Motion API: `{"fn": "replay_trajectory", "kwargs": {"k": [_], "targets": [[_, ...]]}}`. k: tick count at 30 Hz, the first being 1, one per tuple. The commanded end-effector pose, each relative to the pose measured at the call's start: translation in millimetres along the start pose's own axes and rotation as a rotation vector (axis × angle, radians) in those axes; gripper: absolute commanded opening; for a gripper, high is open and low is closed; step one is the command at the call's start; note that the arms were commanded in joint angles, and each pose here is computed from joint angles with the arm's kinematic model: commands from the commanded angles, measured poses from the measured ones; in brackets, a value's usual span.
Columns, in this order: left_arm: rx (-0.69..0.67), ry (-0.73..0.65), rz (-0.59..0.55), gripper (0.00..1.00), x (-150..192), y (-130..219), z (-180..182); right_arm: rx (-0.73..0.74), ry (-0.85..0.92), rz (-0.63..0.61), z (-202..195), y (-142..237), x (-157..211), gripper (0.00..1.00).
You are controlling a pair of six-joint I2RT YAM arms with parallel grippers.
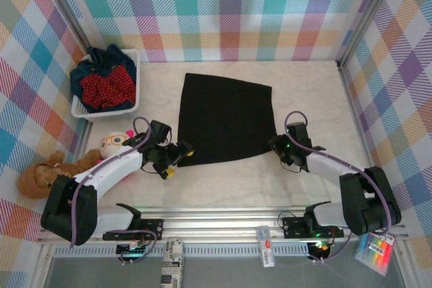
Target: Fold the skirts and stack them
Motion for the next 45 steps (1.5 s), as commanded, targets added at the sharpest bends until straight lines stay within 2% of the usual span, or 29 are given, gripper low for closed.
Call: {"fn": "replay_trajectory", "kwargs": {"k": [1,6,15,21,26,31,34,39,45], "targets": [[-0.016,0.034,-0.004,0.94,-2.2,-4.2,5.6,-0.007,-0.029,-0.012,-1.9,-7.7,-1.2,0.39],[-0.010,0.033,0.008,0.93,-2.7,-8.6,4.9,-0.015,-0.031,0.003,-1.7,-15.4,-0.8,0.34],[-0.007,0.053,-0.004,0.90,-7.3,-15.6,1.6,-0.034,0.008,0.013,4.9,-13.0,-3.2,0.00],[0.007,0.088,-0.028,0.89,-9.7,-20.0,3.3,-0.065,-0.003,-0.001,6.6,-6.1,-2.7,0.00],[-0.001,0.102,0.004,0.77,-9.5,-29.8,3.7,-0.092,-0.005,0.006,10.6,-5.9,-3.2,0.00],[-0.022,0.085,-0.066,0.73,-15.0,-24.3,1.6,-0.093,-0.007,0.015,10.3,-7.3,-2.2,0.00],[-0.042,0.074,-0.096,0.66,-17.4,-24.8,1.1,-0.090,-0.011,0.018,7.8,-7.5,-0.4,0.00],[-0.106,-0.003,-0.175,0.65,-16.0,-16.7,-6.5,-0.090,-0.009,0.022,7.2,-7.6,0.5,0.00],[-0.138,-0.016,-0.149,0.61,-14.4,-25.0,-8.6,-0.091,-0.008,0.020,7.2,-8.1,0.3,0.00]]}}
Point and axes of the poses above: each hand's point on the last joint's axis, 136 mm out from that joint toward the fingers, its own y axis back along the fingers, its own z axis along the line the jaws close on, x = y × z, the point moved 8 cm from there along y, back along the fingers, and after that the axes turned 9 degrees about y, right-handed, at the moved point
